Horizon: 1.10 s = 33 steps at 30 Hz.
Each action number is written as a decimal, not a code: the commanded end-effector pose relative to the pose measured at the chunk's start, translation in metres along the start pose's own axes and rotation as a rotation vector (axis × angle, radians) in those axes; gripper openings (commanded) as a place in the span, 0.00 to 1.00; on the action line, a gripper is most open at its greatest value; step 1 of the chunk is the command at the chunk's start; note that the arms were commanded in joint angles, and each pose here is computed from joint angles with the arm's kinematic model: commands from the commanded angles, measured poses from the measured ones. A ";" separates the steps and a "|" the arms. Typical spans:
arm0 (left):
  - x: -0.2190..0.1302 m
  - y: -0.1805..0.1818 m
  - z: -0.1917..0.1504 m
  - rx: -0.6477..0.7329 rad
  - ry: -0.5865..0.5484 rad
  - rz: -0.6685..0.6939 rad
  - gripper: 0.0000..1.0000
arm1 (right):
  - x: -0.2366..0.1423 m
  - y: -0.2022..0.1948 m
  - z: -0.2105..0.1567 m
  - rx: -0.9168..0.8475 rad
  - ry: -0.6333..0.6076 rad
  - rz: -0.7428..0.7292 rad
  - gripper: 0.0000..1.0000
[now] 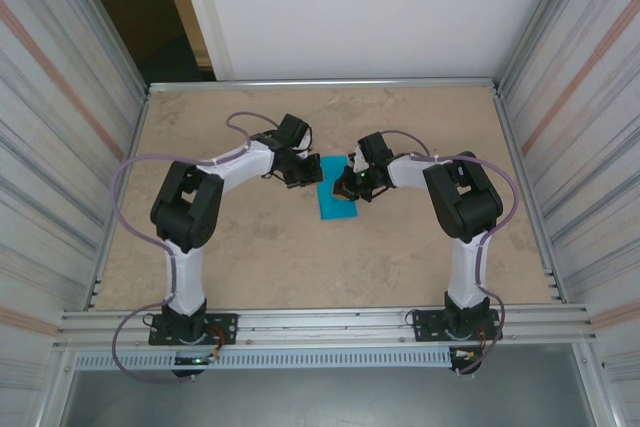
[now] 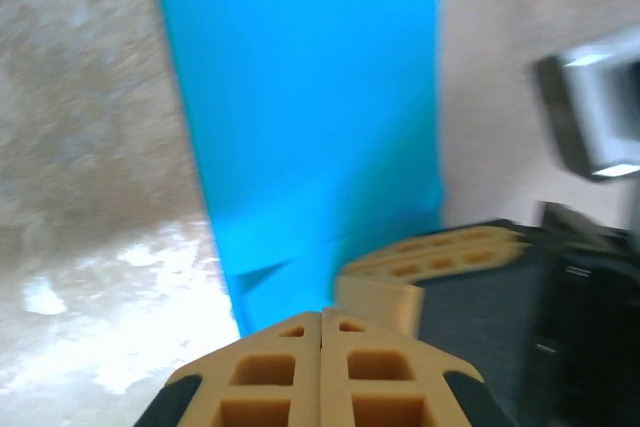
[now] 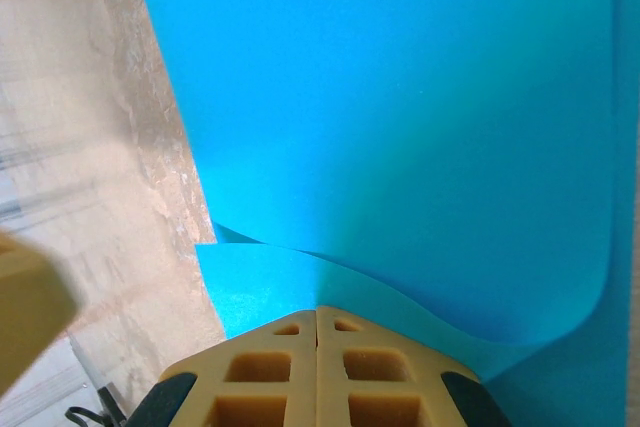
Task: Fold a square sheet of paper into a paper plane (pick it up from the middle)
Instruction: Fold the triangle a second time at the center of the table.
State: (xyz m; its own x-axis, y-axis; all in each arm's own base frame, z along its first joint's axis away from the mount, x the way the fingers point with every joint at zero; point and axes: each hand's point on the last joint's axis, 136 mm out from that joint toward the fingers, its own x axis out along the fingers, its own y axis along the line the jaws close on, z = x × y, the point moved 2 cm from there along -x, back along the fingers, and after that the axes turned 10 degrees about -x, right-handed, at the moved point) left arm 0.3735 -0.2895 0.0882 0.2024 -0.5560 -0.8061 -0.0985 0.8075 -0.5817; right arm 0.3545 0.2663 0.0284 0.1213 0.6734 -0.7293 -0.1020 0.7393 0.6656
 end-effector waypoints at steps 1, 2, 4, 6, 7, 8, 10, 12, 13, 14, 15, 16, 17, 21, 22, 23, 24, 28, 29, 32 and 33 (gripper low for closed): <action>-0.002 -0.022 -0.014 0.015 0.034 -0.124 0.04 | 0.018 -0.044 -0.031 0.081 0.095 -0.165 0.02; 0.001 -0.021 -0.019 0.008 0.053 -0.138 0.04 | 0.018 -0.046 -0.033 0.088 0.097 -0.169 0.02; 0.007 -0.020 -0.029 -0.009 0.087 -0.164 0.04 | 0.018 -0.049 -0.033 0.105 0.097 -0.174 0.02; 0.009 -0.017 -0.037 -0.024 0.111 -0.184 0.04 | 0.018 -0.052 -0.034 0.123 0.100 -0.177 0.02; 0.011 -0.015 -0.041 -0.030 0.125 -0.191 0.04 | 0.017 -0.054 -0.035 0.132 0.098 -0.178 0.01; 0.012 -0.014 -0.044 -0.033 0.138 -0.198 0.03 | 0.017 -0.055 -0.035 0.138 0.098 -0.179 0.01; 0.015 -0.013 -0.052 -0.032 0.159 -0.198 0.03 | 0.017 -0.057 -0.036 0.146 0.098 -0.180 0.01; 0.018 -0.010 -0.061 -0.029 0.180 -0.189 0.04 | 0.018 -0.058 -0.037 0.156 0.100 -0.182 0.01; 0.020 -0.007 -0.066 -0.032 0.189 -0.179 0.03 | 0.017 -0.059 -0.037 0.162 0.100 -0.184 0.01; 0.022 -0.006 -0.069 -0.032 0.197 -0.173 0.03 | 0.018 -0.059 -0.038 0.166 0.101 -0.187 0.01; 0.024 -0.003 -0.071 -0.036 0.201 -0.167 0.03 | 0.018 -0.060 -0.038 0.170 0.099 -0.189 0.01; 0.025 -0.003 -0.073 -0.034 0.205 -0.164 0.03 | 0.018 -0.060 -0.038 0.173 0.100 -0.189 0.01; 0.027 -0.002 -0.074 -0.038 0.205 -0.159 0.03 | 0.019 -0.061 -0.039 0.178 0.103 -0.191 0.01; 0.031 -0.003 -0.073 -0.029 0.201 -0.148 0.03 | 0.020 -0.063 -0.041 0.191 0.109 -0.193 0.01; 0.032 -0.003 -0.072 -0.030 0.201 -0.143 0.03 | 0.021 -0.064 -0.041 0.195 0.110 -0.195 0.01; 0.033 -0.002 -0.073 -0.029 0.202 -0.134 0.03 | 0.020 -0.064 -0.042 0.198 0.110 -0.197 0.01; 0.034 -0.001 -0.073 -0.027 0.202 -0.128 0.03 | 0.020 -0.065 -0.042 0.201 0.110 -0.198 0.01; 0.036 0.003 -0.073 -0.021 0.202 -0.106 0.03 | 0.020 -0.067 -0.042 0.210 0.110 -0.205 0.01; 0.037 0.005 -0.073 -0.020 0.202 -0.098 0.03 | 0.020 -0.067 -0.043 0.212 0.111 -0.208 0.01; 0.037 0.008 -0.073 -0.015 0.202 -0.080 0.03 | 0.020 -0.068 -0.043 0.215 0.112 -0.209 0.01; 0.037 0.010 -0.074 -0.013 0.201 -0.071 0.03 | 0.020 -0.068 -0.043 0.217 0.112 -0.209 0.00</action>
State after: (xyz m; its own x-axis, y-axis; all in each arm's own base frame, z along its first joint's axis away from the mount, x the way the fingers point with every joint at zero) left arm 0.3070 -0.3172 0.0469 0.0136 -0.6653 -0.7464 -0.1230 0.7397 -0.6616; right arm 0.3550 0.2663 0.0271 0.1170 0.6831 -0.7209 -0.0487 0.7290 0.6828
